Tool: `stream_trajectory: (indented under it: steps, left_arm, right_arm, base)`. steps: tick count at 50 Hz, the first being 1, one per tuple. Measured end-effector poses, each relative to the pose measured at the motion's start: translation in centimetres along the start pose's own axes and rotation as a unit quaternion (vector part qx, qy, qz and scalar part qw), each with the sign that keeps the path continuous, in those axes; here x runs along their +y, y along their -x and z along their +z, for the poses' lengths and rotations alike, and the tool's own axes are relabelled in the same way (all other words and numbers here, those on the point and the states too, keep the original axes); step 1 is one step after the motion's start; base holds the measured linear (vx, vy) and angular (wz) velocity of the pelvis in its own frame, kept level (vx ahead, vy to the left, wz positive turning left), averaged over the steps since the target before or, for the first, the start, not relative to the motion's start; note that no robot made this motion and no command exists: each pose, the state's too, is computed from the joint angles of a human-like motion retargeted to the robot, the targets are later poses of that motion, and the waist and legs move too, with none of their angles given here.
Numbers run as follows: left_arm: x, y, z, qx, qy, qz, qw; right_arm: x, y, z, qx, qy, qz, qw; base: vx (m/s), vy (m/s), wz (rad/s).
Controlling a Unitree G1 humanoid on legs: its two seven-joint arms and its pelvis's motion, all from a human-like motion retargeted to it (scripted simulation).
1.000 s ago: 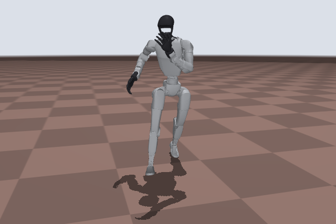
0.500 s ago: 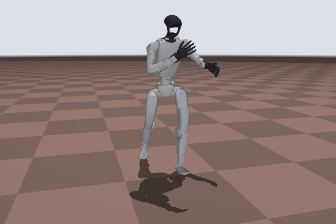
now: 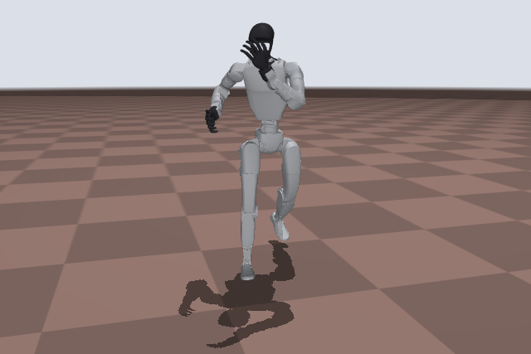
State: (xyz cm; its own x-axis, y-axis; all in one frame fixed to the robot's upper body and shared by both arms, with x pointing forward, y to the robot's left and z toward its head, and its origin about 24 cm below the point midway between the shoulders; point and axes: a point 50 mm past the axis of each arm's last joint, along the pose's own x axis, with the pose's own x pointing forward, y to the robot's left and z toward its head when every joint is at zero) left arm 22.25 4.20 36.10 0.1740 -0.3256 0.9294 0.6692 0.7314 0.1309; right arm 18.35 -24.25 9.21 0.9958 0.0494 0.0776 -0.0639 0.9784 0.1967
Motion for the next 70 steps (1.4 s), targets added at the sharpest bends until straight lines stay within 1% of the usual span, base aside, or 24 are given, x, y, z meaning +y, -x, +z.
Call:
stream_trajectory:
  steps: [3, 6, 9, 11, 14, 19, 23, 25, 28, 30, 33, 36, 38, 40, 44, 46, 48, 50, 53, 56, 59, 63, 66, 70]
  left_arm:
    - [2.5, 5.5, -2.8, 0.101, -0.024, 0.062, 0.993]
    - [5.2, 15.3, -4.6, 0.238, -0.062, 0.230, 0.942]
    - [5.5, 24.8, -2.8, 0.343, -0.026, 0.376, 0.860]
    - [5.3, 29.1, -0.1, 0.394, -0.037, 0.419, 0.817]
    - [6.3, 32.1, 4.9, 0.459, -0.131, 0.402, 0.781]
    - [9.3, 33.3, 11.6, 0.515, -0.277, 0.365, 0.724]
    - [11.4, 32.5, 12.8, 0.502, -0.359, 0.345, 0.707]
    - [12.4, 31.3, 11.2, 0.477, -0.378, 0.328, 0.723]
    - [14.0, 27.8, 7.1, 0.414, -0.409, 0.300, 0.756]
    - [14.4, 24.0, 4.2, 0.334, -0.401, 0.319, 0.791]
    - [12.9, 17.6, 0.8, 0.201, -0.331, 0.358, 0.850]
    - [10.1, 12.3, -0.6, 0.098, -0.246, 0.348, 0.899]
    - [8.2, 9.2, -0.6, 0.057, -0.202, 0.292, 0.933]
    - [6.0, 6.5, -0.5, 0.039, -0.172, 0.197, 0.964]
    - [1.7, 2.5, -0.4, 0.034, -0.104, -0.017, 0.994]
    - [0.3, 2.1, -0.9, 0.055, -0.067, -0.092, 0.992]
    - [0.5, 3.5, -2.0, 0.090, -0.051, -0.089, 0.991]
    - [2.1, 7.3, -3.5, 0.142, -0.047, 0.012, 0.989]
    - [4.3, 16.4, -4.6, 0.241, -0.012, 0.219, 0.945]
    - [5.0, 24.7, -2.2, 0.328, 0.016, 0.340, 0.881]
    - [5.7, 29.9, 1.9, 0.412, -0.029, 0.373, 0.831]
    - [7.8, 33.3, 7.5, 0.519, -0.144, 0.347, 0.768]
    - [9.3, 35.3, 11.3, 0.574, -0.212, 0.339, 0.715]
    - [9.9, 37.6, 13.0, 0.603, -0.263, 0.359, 0.662]
  right_arm:
    - [2.7, -3.2, -1.1, -0.037, -0.022, 0.002, 0.999]
    - [7.5, -7.2, -0.9, -0.081, -0.021, 0.000, 0.996]
    - [13.0, -9.3, 2.0, -0.158, -0.041, 0.054, 0.985]
    - [15.6, -9.4, 4.6, -0.215, -0.061, 0.113, 0.968]
    - [18.0, -8.7, 8.2, -0.287, -0.048, 0.213, 0.933]
    - [21.0, -7.1, 11.0, -0.325, 0.030, 0.390, 0.861]
    - [22.1, -6.7, 10.4, -0.273, 0.014, 0.483, 0.832]
    - [21.3, -7.3, 9.7, -0.269, 0.014, 0.449, 0.852]
    - [17.9, -8.0, 7.6, -0.295, 0.064, 0.274, 0.913]
    - [15.4, -7.4, 4.6, -0.247, 0.039, 0.164, 0.954]
    - [12.2, -4.7, 0.0, -0.137, -0.023, 0.065, 0.988]
    - [8.5, -1.7, -1.3, -0.095, 0.070, 0.039, 0.992]
    - [6.2, -0.6, -1.0, -0.081, 0.158, 0.045, 0.983]
    - [4.2, -0.1, -0.9, -0.057, 0.211, 0.041, 0.975]
    - [1.2, 0.1, -0.4, -0.033, 0.250, -0.004, 0.968]
    - [0.7, -0.2, -0.2, -0.042, 0.243, -0.028, 0.969]
    - [1.2, -1.3, -0.3, -0.058, 0.214, -0.039, 0.974]
    - [3.1, -3.5, -0.5, -0.082, 0.174, -0.031, 0.981]
    - [7.9, -7.1, 1.0, -0.152, 0.123, 0.009, 0.981]
    - [13.2, -8.8, 4.5, -0.246, 0.063, 0.078, 0.964]
    - [17.4, -9.0, 8.1, -0.325, 0.020, 0.150, 0.933]
    - [21.3, -8.2, 11.9, -0.401, 0.023, 0.243, 0.883]
    - [22.5, -7.4, 12.5, -0.399, 0.015, 0.330, 0.855]
    - [21.2, -6.6, 9.4, -0.297, -0.040, 0.429, 0.852]
  base:
    - [1.10, -0.31, -0.78]
    - [1.06, -0.23, -0.79]
    - [1.05, -0.17, -1.18]
    - [1.09, -0.07, -1.27]
    - [1.12, 0.06, -1.06]
    - [1.17, 0.21, -0.69]
    - [1.23, 0.29, 0.00]
    - [1.23, 0.30, 1.12]
    - [1.18, 0.20, 1.08]
    - [1.10, 0.12, 0.93]
    - [1.10, 0.05, 1.02]
    - [1.13, -0.08, 1.22]
    - [1.16, -0.18, 1.15]
    - [1.19, -0.26, 0.90]
    - [1.23, -0.34, 0.33]
    - [1.19, -0.34, -0.64]
    - [1.17, -0.29, -1.15]
    - [1.13, -0.19, -1.16]
    - [1.07, -0.11, -0.97]
    - [1.02, -0.05, -0.97]
    - [1.02, 0.07, -0.71]
    - [1.07, 0.22, -0.36]
    - [1.15, 0.32, -0.15]
    - [1.16, 0.33, 0.46]
